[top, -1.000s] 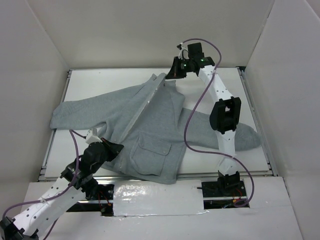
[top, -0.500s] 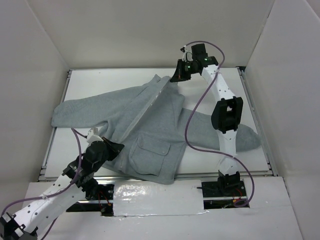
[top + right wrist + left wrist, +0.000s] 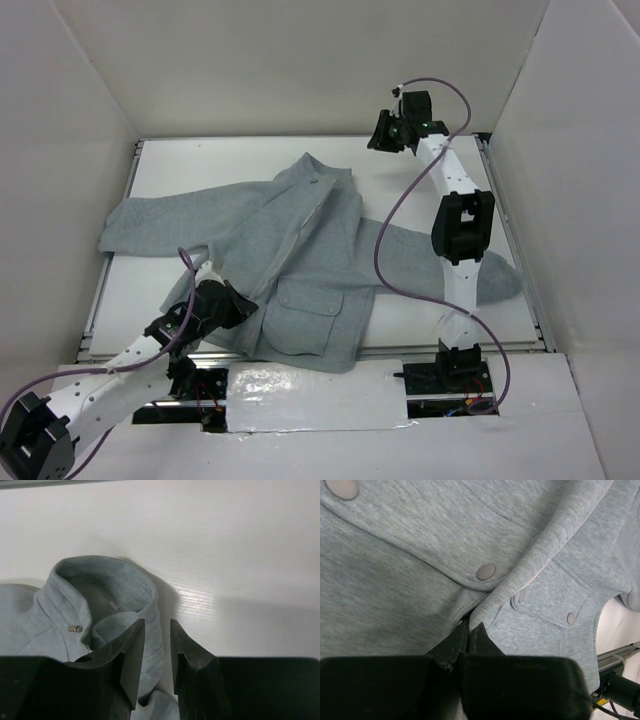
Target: Zip up the jacket
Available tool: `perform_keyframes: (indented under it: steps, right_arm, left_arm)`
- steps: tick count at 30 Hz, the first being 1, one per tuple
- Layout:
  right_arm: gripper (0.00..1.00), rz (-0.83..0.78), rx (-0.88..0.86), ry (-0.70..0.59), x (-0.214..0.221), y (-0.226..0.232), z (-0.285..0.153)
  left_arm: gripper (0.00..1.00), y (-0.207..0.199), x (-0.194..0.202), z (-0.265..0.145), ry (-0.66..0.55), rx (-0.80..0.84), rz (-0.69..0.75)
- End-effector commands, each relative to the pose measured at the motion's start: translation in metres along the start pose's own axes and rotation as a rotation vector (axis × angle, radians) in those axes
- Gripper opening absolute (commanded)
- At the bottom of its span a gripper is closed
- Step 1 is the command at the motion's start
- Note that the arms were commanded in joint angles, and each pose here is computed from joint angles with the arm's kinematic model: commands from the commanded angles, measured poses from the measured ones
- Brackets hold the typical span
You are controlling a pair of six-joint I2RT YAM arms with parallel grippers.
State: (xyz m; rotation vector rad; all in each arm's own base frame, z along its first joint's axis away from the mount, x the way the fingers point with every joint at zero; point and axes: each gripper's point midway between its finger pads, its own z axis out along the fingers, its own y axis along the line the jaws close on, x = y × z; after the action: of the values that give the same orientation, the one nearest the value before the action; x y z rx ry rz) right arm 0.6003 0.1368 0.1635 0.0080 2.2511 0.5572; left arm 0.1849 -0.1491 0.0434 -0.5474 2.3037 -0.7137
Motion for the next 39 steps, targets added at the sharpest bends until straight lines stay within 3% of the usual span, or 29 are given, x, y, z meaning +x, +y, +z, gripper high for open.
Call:
perform_keyframes:
  steps: [1, 4, 6, 7, 10, 11, 13, 19, 20, 24, 28, 31, 35, 39]
  right_arm:
    - [0.35, -0.036, -0.038, -0.114, -0.035, 0.029, -0.019]
    - [0.37, -0.036, -0.091, -0.077, -0.021, 0.042, -0.027]
    - [0.48, -0.039, -0.125, -0.046, -0.007, 0.052, -0.035]
    - [0.49, -0.047, -0.128, -0.037, 0.001, 0.061, -0.037]
    - [0.66, -0.018, -0.152, -0.074, 0.018, 0.084, -0.059]
    - [0.99, -0.015, -0.165, -0.095, 0.019, 0.092, -0.068]
    - [1.00, -0.020, -0.161, -0.133, 0.025, 0.114, -0.095]
    - [1.00, -0.050, -0.117, -0.221, 0.038, 0.160, -0.177]
    - [1.00, -0.057, -0.133, -0.273, 0.033, 0.173, -0.210]
    - [1.00, -0.042, -0.081, -0.332, 0.053, 0.172, -0.287]
    - [1.00, -0.017, -0.130, -0.409, 0.069, 0.164, -0.368]
    - [1.00, 0.009, -0.137, -0.469, 0.087, 0.147, -0.426]
    - [1.00, 0.042, -0.115, -0.534, 0.117, 0.117, -0.482]
    - [1.00, 0.063, -0.028, -0.598, 0.139, 0.081, -0.527]
  left_arm:
    - [0.01, 0.001, 0.000, -0.002, 0.017, -0.023, 0.051]
    - [0.12, 0.007, 0.003, 0.001, 0.029, -0.049, 0.045]
    - [0.32, 0.011, 0.003, 0.001, 0.030, -0.080, 0.040]
    - [0.41, 0.011, 0.002, 0.002, 0.028, -0.082, 0.046]
    - [0.80, -0.010, -0.002, 0.000, 0.038, -0.003, 0.108]
    - [0.89, -0.023, -0.011, -0.004, 0.035, 0.007, 0.130]
    - [0.99, -0.031, -0.019, -0.009, 0.043, -0.012, 0.192]
    - [1.00, -0.067, -0.079, -0.046, -0.068, -0.089, 0.291]
    - [0.99, -0.081, -0.094, -0.054, -0.098, -0.087, 0.298]
    - [0.99, -0.094, -0.144, -0.072, -0.169, -0.187, 0.356]
    - [0.99, -0.104, -0.228, -0.112, -0.368, -0.273, 0.280]
    - [0.99, -0.103, -0.265, -0.154, -0.488, -0.284, 0.240]
    - [0.99, -0.077, -0.282, -0.211, -0.656, -0.430, 0.241]
    - [0.99, -0.053, -0.262, -0.257, -0.760, -0.432, 0.212]
